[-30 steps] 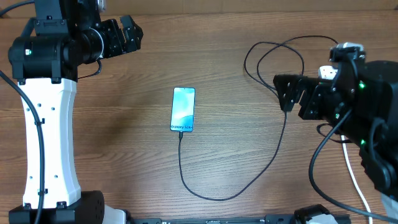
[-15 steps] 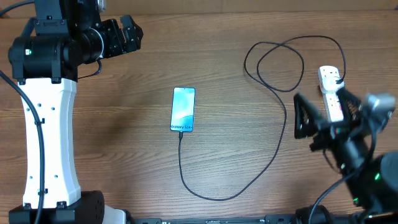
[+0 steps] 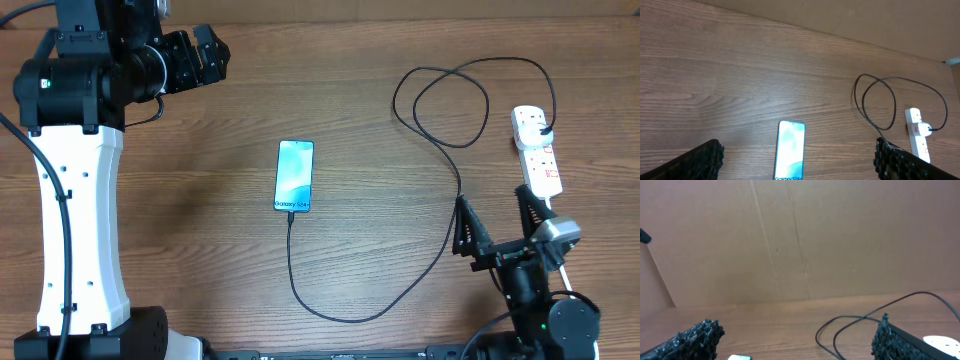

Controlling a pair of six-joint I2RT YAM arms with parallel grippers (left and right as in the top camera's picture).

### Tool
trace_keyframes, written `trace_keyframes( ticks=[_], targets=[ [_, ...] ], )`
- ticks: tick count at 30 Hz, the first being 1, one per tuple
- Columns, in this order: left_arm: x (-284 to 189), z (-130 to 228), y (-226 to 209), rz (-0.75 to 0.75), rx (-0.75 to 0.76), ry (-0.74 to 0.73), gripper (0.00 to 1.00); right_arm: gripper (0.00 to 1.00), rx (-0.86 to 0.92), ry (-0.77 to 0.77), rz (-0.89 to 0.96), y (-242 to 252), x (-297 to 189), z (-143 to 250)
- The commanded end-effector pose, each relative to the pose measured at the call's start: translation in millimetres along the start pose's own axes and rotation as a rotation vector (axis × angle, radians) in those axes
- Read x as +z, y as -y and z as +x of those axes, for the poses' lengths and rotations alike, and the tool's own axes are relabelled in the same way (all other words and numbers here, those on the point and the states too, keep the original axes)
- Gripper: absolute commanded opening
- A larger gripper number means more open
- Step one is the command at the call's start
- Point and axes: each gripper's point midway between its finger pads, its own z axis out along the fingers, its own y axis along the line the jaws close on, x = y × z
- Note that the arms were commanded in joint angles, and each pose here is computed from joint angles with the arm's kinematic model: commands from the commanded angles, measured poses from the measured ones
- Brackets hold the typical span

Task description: Plug charger to phone and switch on socket

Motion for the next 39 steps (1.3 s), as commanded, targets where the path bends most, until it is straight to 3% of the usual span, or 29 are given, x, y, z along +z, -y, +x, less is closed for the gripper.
trace_keyframes(
  ticks=[1,9,13,39],
  targets=[
    [1,-3,-2,-0.007,-0.005,0.005,1.0,1.0,-0.009,0.003,0.007,8,3,23],
    [1,-3,-2,-0.007,-0.005,0.005,1.0,1.0,-0.005,0.0,0.008,18,9,67],
    [1,-3,-2,-0.007,-0.005,0.005,0.99,1.0,0.015,-0.123,0.032,25,8,99],
    [1,-2,-7,-0.031,-0.003,0.004,1.0,1.0,0.014,-0.119,0.031,24,8,98]
  ],
)
